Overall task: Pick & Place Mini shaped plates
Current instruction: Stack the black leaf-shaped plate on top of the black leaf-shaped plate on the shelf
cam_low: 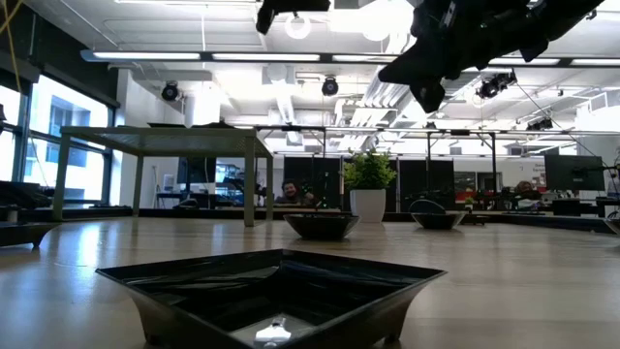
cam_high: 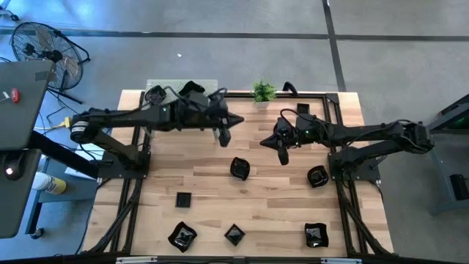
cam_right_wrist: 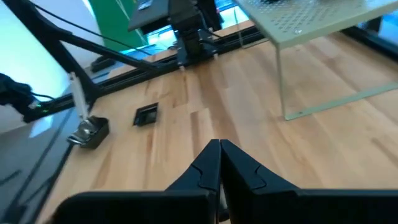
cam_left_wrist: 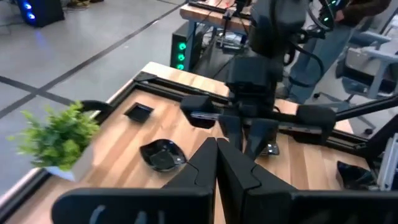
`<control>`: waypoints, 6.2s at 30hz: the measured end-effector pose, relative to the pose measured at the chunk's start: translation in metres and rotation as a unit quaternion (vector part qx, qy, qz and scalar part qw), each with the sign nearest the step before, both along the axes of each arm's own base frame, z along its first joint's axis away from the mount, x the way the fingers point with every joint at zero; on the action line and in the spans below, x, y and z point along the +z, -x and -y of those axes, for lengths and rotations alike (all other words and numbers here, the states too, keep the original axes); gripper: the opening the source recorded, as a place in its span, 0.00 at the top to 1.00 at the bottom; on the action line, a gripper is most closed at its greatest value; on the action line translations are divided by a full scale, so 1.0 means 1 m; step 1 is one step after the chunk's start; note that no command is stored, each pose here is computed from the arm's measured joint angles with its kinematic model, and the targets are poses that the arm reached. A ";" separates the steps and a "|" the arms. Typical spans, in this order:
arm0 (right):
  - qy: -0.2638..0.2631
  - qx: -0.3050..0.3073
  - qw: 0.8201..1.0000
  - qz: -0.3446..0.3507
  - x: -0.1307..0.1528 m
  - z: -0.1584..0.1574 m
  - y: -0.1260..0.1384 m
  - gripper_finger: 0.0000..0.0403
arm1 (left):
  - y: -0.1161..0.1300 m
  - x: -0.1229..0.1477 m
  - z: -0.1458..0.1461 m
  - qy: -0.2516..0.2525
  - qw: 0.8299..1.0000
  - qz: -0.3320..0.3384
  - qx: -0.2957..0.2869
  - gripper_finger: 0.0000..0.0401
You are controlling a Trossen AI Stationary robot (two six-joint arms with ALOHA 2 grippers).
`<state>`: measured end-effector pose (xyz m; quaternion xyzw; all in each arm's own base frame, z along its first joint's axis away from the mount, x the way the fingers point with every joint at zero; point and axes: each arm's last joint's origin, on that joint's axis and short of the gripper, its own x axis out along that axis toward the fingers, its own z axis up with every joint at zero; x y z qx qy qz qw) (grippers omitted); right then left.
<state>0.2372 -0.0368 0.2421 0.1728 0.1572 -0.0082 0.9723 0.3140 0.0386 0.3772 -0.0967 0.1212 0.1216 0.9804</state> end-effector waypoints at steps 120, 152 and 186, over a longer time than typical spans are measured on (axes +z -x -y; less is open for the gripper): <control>0.036 0.078 0.936 -0.342 -0.066 -0.182 -0.125 0.95 | 0.092 -0.055 0.019 0.002 0.999 0.009 -0.051 1.00; -0.264 -0.074 0.903 -0.329 -0.107 -0.107 0.041 0.69 | 0.093 -0.057 0.019 0.008 0.999 -0.004 -0.049 1.00; -0.285 -0.064 0.898 -0.329 -0.108 -0.105 0.040 0.88 | 0.093 -0.058 0.019 0.007 0.999 -0.007 -0.049 1.00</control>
